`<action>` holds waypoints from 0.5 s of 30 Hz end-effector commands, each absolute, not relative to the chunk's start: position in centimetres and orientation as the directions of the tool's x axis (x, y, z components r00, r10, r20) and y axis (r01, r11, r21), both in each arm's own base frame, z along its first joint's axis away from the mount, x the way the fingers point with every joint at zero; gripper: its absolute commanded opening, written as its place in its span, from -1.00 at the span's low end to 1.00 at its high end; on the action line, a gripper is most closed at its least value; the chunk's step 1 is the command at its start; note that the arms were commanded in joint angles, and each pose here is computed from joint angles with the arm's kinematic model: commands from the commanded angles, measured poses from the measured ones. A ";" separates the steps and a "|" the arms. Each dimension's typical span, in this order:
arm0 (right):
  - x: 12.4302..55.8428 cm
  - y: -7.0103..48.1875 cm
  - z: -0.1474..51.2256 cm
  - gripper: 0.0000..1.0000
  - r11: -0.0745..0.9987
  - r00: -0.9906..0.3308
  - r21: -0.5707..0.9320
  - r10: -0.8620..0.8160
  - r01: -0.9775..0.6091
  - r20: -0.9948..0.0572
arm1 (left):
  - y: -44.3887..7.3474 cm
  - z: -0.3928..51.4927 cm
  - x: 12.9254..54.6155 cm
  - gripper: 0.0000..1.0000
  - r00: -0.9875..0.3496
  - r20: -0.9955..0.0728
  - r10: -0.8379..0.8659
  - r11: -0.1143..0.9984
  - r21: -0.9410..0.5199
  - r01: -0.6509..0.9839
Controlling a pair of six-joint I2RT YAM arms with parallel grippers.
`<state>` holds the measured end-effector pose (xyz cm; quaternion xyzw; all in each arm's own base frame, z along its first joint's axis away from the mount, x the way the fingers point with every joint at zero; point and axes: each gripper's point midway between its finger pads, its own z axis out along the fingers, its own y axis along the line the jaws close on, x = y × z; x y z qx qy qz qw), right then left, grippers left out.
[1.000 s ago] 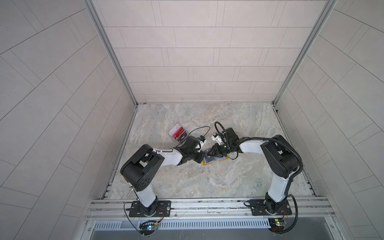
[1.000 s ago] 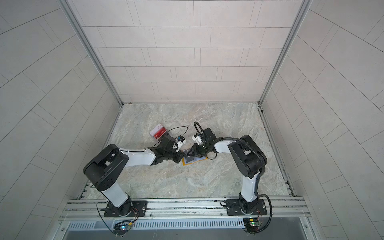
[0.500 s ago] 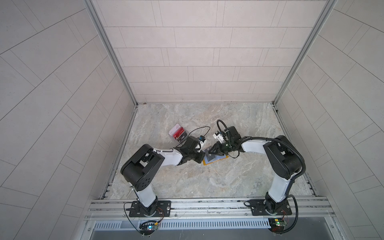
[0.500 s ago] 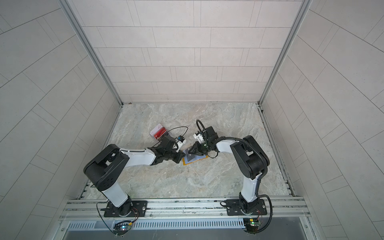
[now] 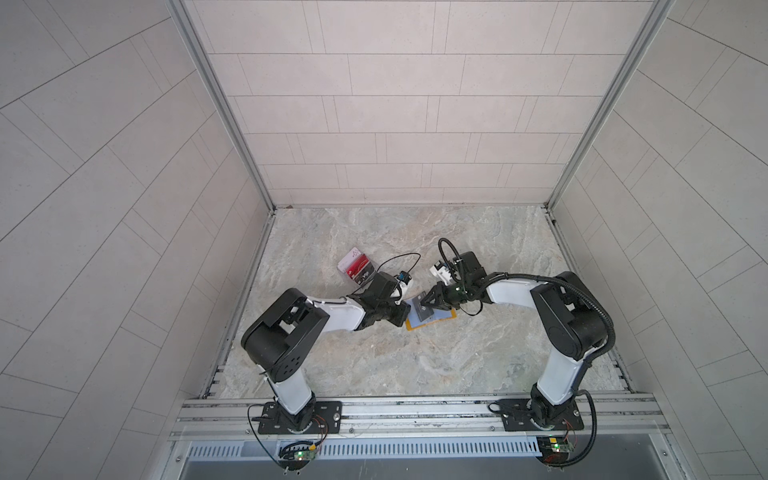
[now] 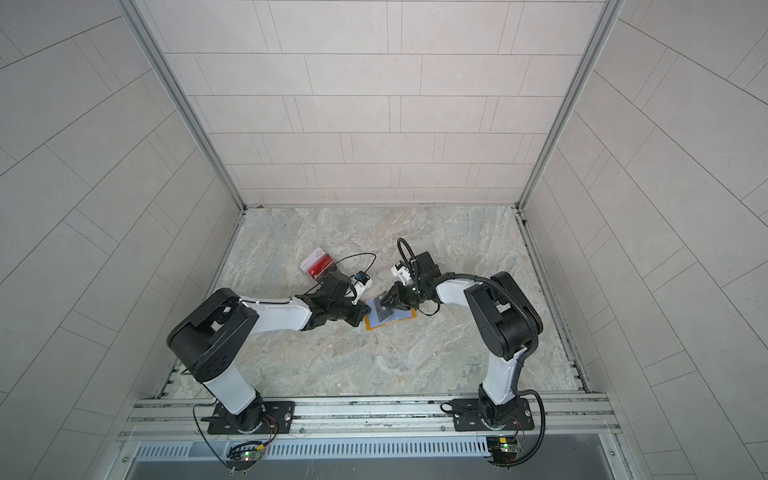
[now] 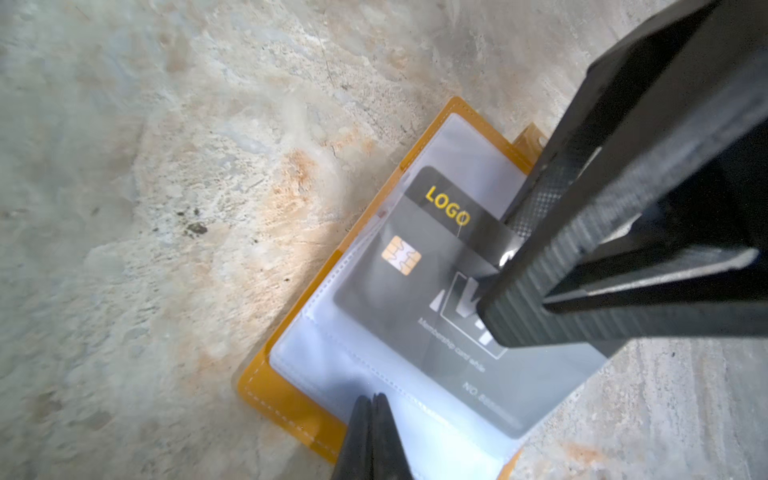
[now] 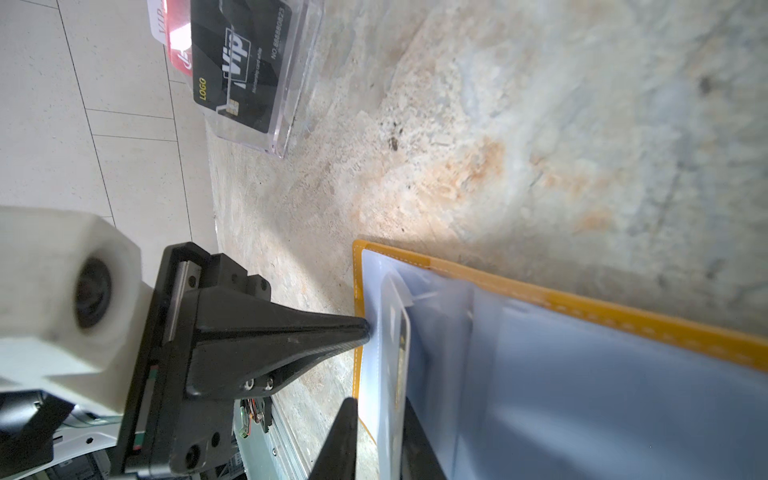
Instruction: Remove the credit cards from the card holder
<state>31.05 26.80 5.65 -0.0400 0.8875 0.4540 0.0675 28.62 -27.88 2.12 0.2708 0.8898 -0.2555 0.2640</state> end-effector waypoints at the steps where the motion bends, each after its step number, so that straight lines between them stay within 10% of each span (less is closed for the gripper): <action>1: 30.8 27.1 6.4 -0.60 0.549 -0.987 0.823 -0.015 -0.143 -0.162 | -26.5 -0.4 27.1 -1.00 -0.762 -0.513 0.396 0.752 -0.294 0.589; 15: 31.3 26.4 7.2 -0.66 0.562 -0.982 0.813 0.001 -0.155 -0.188 | -26.5 -0.4 27.2 -1.00 -0.760 -0.513 0.399 0.753 -0.288 0.591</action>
